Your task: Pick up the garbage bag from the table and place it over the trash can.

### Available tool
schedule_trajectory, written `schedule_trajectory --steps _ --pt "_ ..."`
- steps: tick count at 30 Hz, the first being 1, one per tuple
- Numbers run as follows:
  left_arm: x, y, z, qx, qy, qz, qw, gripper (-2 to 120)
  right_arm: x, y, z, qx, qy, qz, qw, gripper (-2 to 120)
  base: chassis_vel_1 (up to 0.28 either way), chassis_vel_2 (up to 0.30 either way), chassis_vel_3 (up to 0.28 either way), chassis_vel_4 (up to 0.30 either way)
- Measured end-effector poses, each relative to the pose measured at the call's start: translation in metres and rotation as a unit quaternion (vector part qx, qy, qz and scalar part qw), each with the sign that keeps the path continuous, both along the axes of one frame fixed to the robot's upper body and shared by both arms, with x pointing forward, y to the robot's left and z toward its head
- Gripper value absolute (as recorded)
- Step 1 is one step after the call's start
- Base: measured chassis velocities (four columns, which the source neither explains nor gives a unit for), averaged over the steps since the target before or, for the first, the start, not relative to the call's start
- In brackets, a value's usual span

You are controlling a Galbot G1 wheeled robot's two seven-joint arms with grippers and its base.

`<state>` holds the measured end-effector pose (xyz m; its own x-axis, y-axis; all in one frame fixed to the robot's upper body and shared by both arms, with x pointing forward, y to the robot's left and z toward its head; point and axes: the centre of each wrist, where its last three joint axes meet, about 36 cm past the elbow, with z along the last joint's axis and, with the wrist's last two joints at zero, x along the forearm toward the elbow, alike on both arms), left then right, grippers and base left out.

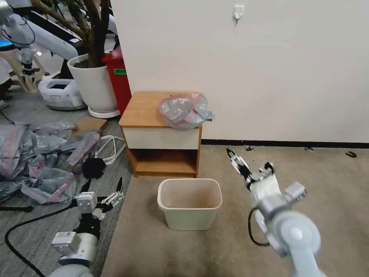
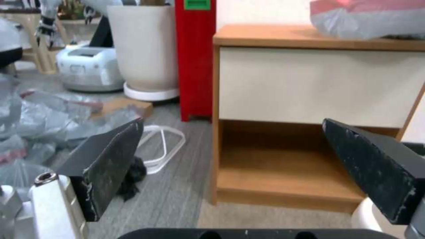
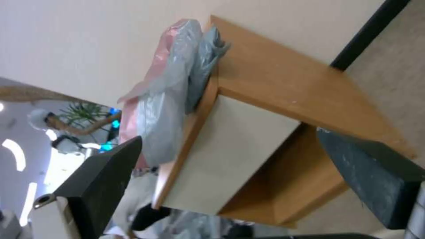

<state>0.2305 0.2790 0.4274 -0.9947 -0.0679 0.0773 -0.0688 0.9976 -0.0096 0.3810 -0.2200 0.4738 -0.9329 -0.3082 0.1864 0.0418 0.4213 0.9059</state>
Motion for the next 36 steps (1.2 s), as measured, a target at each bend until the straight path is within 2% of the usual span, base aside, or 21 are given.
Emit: schedule_trajectory --steps 2,6,8,11,16,20,36 --pt "-0.001 0.001 0.000 0.000 -0.001 0.000 1.0000 100 0.009 0.001 -0.002 0.010 0.003 0.001 1.000 100 0.000 0.000 0.000 0.000" --pt "-0.002 0.009 -0.004 -0.002 -0.016 -0.011 0.9998 100 0.047 0.011 -0.004 0.042 0.013 -0.002 0.999 99 0.000 0.000 0.000 0.000" --pt "-0.002 0.011 -0.004 -0.002 -0.017 -0.011 0.9998 100 0.052 0.013 -0.003 0.045 0.013 -0.003 0.999 98 0.000 0.000 0.000 0.000" --pt "-0.003 0.012 -0.003 -0.001 -0.022 -0.016 0.9996 100 0.082 0.019 0.008 0.065 0.009 -0.014 0.998 98 0.000 0.000 0.000 0.000" --pt "-0.005 0.012 -0.003 -0.001 -0.025 -0.021 0.9995 100 0.100 0.022 0.016 0.079 0.007 -0.022 0.997 98 0.000 0.000 0.000 0.000" --pt "-0.006 0.016 -0.003 0.003 -0.023 -0.019 0.9995 100 0.142 0.035 0.033 0.111 0.008 -0.037 0.993 98 0.000 0.000 0.000 0.000" --pt "-0.012 0.019 -0.004 0.006 -0.017 -0.007 0.9998 100 0.196 0.044 0.009 0.097 0.065 -0.043 0.992 92 0.000 0.000 0.000 0.000"
